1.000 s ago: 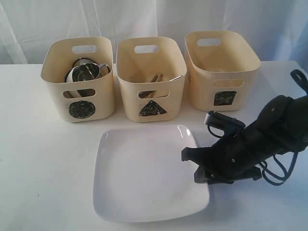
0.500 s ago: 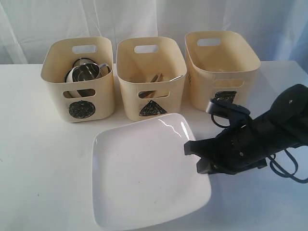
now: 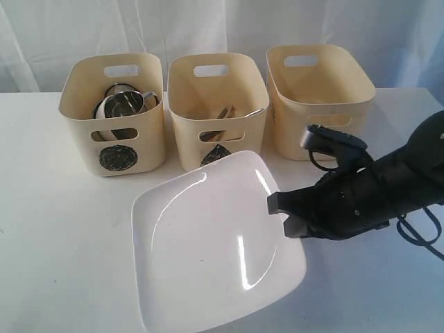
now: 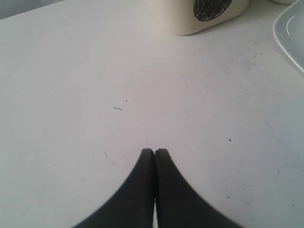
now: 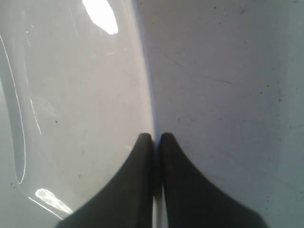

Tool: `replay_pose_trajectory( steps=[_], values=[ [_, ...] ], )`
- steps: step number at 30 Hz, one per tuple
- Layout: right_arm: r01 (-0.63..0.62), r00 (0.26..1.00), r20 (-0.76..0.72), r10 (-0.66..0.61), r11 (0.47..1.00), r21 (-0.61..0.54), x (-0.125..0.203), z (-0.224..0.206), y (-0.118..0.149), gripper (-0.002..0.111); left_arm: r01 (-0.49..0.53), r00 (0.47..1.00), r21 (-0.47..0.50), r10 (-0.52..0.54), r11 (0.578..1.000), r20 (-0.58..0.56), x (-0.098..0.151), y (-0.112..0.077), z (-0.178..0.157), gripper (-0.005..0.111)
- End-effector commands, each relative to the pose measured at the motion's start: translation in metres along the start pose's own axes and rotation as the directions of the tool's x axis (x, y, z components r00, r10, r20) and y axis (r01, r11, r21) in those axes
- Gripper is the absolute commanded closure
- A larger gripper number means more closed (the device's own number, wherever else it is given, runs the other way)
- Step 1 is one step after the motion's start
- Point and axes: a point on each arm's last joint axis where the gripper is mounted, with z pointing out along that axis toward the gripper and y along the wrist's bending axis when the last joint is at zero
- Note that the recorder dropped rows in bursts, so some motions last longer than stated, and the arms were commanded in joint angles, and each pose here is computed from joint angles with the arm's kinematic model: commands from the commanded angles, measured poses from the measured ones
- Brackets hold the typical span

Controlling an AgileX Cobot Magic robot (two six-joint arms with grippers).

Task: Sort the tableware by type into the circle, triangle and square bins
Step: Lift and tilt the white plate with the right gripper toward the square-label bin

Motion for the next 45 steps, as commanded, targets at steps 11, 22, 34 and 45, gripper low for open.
replay_pose_trajectory(
  steps=[11,22,34,45],
  values=[
    [0.047,0.999,0.016,-0.047,0.999,-0.005,0.001,-0.010,0.003,0.108,0.005,1.000,0.000,-0.005,1.000,-0.006,0.002,0.000,0.000,0.107],
    [0.062,0.996,0.064,-0.061,0.998,-0.014,-0.001,-0.022,0.008,0.108,0.005,1.000,0.000,-0.005,1.000,-0.006,0.002,0.000,0.000,0.107],
    [0.088,0.988,0.132,-0.083,0.995,-0.038,-0.002,-0.043,0.017,0.108,0.005,1.000,0.000,-0.005,1.000,-0.006,0.002,0.000,0.000,0.107],
    [0.111,0.974,0.206,-0.097,0.992,-0.057,-0.001,-0.065,0.025,0.108,0.005,1.000,0.000,-0.005,1.000,-0.006,0.002,0.000,0.000,0.107]
  ],
)
